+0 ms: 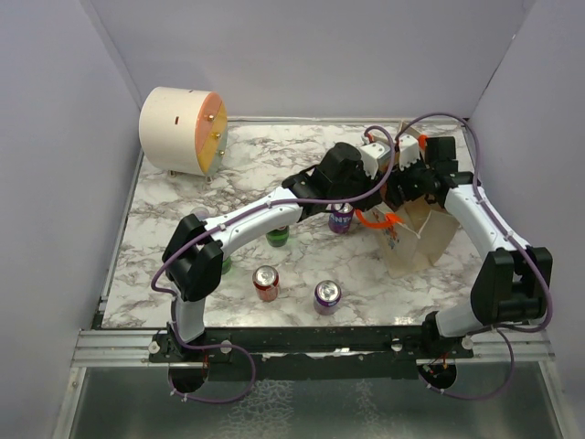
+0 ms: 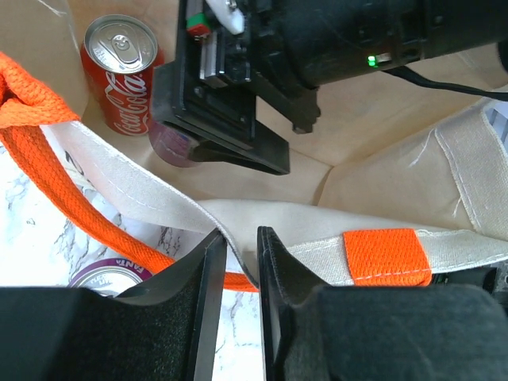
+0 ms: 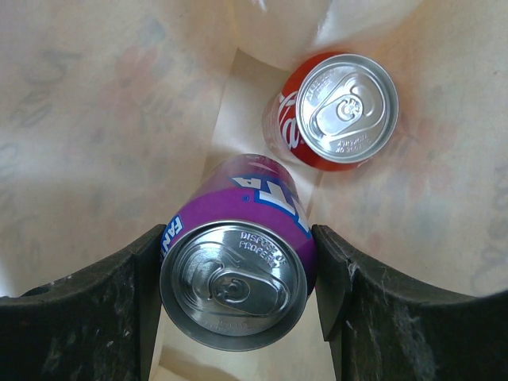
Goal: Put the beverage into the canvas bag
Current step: Place the drink in the canvas bag.
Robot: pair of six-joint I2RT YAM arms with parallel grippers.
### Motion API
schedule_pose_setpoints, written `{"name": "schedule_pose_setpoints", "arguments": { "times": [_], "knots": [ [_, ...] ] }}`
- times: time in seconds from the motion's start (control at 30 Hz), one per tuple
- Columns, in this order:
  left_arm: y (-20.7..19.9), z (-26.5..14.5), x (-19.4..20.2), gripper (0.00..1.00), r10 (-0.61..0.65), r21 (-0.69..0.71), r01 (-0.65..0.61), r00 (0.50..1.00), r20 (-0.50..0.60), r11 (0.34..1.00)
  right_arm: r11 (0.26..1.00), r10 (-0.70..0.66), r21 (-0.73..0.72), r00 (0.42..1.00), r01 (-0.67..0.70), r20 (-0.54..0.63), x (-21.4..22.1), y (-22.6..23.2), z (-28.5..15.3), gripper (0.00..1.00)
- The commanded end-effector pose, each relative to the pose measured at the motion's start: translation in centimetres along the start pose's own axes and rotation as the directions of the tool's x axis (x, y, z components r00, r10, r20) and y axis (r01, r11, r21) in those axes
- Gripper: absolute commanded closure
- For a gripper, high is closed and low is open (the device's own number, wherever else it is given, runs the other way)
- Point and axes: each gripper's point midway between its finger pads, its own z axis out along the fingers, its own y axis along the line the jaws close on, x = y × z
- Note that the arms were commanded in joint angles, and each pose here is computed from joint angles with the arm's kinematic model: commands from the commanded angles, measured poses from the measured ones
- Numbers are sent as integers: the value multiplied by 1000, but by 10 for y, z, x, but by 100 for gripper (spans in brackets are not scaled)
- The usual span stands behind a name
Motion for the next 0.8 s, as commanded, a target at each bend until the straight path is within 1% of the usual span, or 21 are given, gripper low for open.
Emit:
{"name": "schedule_pose_setpoints", "arguments": {
  "times": [0.0, 0.13, 0.2, 0.37, 0.4, 0.6, 0.77],
  "knots": [
    [-8, 3, 6, 78, 24, 49, -23, 999, -21, 999, 996, 5, 83, 993, -15, 119, -32, -19, 13, 78],
    [-7, 4, 7, 86, 32, 53, -31, 999, -23, 998, 993, 18, 113, 992, -32, 123, -36, -27, 23, 79],
    [-8, 5, 8, 88, 32, 59, -31, 999, -26, 998, 992, 31, 117, 992, -45, 121, -37, -30, 28, 79],
    [-8, 9, 10, 98, 38, 69, -36, 999, -34, 997, 988, 91, 118, 990, -104, 107, -34, -31, 39, 79],
    [-8, 11, 11, 100, 41, 75, -38, 998, -39, 996, 984, 121, 117, 986, -134, 114, -36, -30, 40, 79],
    [-7, 11, 13, 100, 33, 78, -29, 998, -47, 996, 979, 150, 121, 981, -165, 127, -41, -30, 45, 80],
    [-5, 11, 11, 100, 28, 74, -25, 999, -43, 997, 977, 172, 110, 979, -184, 110, -37, -28, 50, 80]
  ]
}}
